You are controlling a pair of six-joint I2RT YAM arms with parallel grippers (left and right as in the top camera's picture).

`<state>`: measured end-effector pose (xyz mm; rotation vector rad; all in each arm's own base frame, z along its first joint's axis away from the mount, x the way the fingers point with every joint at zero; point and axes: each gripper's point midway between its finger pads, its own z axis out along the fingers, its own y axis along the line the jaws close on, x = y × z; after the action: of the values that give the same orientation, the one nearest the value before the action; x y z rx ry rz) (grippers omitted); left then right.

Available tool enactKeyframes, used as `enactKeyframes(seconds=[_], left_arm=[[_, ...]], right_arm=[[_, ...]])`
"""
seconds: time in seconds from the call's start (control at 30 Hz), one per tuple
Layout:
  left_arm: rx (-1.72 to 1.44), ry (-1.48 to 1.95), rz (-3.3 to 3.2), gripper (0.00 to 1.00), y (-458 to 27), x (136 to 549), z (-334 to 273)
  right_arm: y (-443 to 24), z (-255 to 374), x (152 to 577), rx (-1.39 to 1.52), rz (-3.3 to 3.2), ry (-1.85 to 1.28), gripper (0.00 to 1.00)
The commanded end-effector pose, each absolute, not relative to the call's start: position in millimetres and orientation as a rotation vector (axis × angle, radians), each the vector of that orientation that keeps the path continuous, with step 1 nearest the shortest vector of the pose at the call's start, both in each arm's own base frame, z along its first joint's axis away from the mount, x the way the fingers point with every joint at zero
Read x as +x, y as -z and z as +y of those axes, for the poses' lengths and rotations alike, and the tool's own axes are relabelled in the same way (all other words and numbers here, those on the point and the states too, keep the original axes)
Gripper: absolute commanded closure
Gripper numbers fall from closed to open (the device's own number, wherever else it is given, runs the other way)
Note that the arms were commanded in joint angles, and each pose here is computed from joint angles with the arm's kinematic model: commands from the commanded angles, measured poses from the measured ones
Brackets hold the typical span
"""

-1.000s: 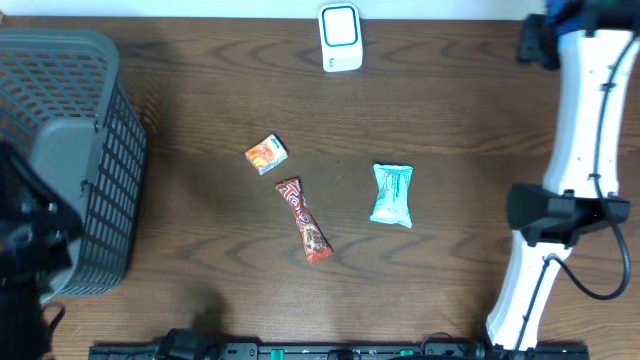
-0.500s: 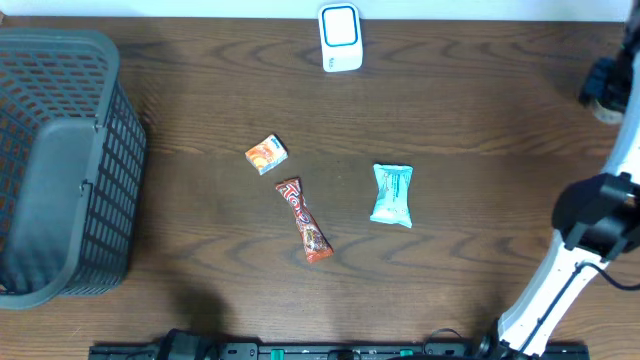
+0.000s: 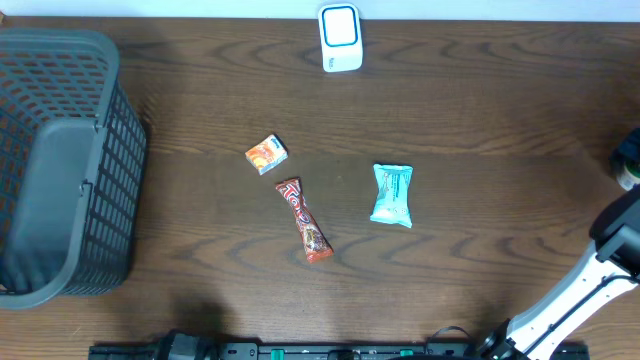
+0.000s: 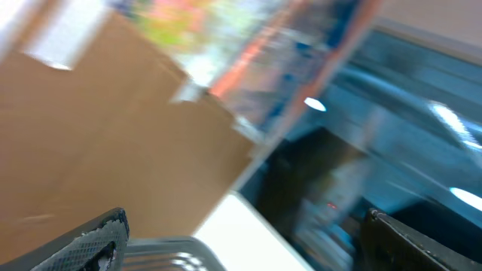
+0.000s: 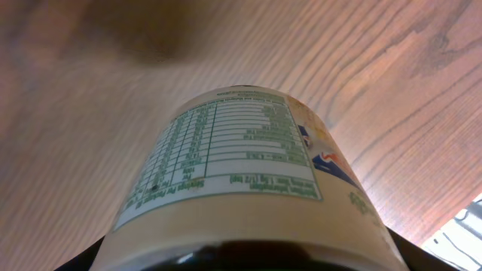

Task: Scan the item barcode
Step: 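Carry the bottle off to the right edge of the table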

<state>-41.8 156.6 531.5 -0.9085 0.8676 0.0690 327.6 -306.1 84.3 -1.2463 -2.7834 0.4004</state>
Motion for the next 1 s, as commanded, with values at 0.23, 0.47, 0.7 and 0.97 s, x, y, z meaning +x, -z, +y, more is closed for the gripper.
enactKeyframes(seconds=[0.23, 0.47, 0.7, 0.97], left_arm=[[-1.191, -0.266, 0.801, 0.02, -502.4, -78.4, 187.9], [-1.124, -0.272, 0.865, 0.02, -501.4, -66.9, 182.6], [-0.752, -0.081, 1.051, 0.02, -513.9, -9.4, 133.5], [-0.686, -0.058, 1.123, 0.02, -502.7, 20.7, 118.0]], right_arm=[[-45.9, -340.6, 286.5, -1.398, -2.693, -0.369, 0.51], [-21.6, -338.0, 281.9, -1.486, -2.697, -0.192, 0.01], [-48.6, -332.9, 302.5, -1.465, -2.773, -0.086, 0.01], [-118.1, -316.2, 349.1, -1.453, -2.946, 0.116, 0.01]])
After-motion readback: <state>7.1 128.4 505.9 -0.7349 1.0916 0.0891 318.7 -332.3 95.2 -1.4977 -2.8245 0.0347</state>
